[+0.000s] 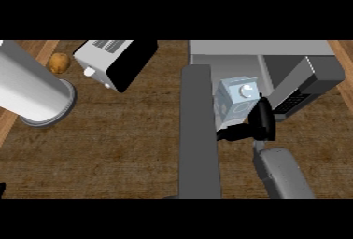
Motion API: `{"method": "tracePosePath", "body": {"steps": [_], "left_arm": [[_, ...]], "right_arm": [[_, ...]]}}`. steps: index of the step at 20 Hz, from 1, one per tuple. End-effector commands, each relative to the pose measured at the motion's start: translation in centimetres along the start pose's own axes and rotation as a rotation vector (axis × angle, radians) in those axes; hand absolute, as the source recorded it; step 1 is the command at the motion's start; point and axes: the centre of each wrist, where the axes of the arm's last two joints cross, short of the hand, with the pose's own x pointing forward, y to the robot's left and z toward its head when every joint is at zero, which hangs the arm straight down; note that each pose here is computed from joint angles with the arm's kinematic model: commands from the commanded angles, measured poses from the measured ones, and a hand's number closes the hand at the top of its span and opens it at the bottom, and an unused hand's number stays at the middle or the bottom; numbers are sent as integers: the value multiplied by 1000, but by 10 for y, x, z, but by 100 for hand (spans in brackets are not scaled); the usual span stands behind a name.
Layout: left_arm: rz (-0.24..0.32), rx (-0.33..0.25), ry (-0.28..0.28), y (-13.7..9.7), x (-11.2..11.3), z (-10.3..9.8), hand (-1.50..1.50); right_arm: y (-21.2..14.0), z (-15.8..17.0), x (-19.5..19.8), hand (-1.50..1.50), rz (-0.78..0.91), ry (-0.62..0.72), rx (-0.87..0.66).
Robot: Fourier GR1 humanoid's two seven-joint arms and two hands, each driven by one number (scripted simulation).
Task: Pick up the milk, place it into the microwave and close the microwave
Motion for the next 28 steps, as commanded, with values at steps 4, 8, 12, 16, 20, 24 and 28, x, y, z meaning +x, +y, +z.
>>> {"method": "tracePosePath", "body": {"steps": [4,8,12,16,20,24,28], "left_arm": [[-3,-15,5,6,-13,8,-150],[-11,-10,7,10,-10,-6,-150],[-9,-18,1,29,-14,-8,-150],[-4,-10,-1,14,-13,-12,-150],[9,-17,14,17,-18,-17,-150],[20,-41,7,14,-20,-28,-150],[31,-46,7,19,-26,-25,-150]], "right_arm": [[18,-28,-39,150,6,46,-75],[10,-47,-47,150,13,18,-80],[-2,-61,-47,150,74,-12,-67],[10,-66,-47,150,118,-97,-81],[0,-89,-30,150,179,-124,-101],[2,-84,-37,150,287,-160,-96],[10,-101,-21,150,524,-208,-126]]}}
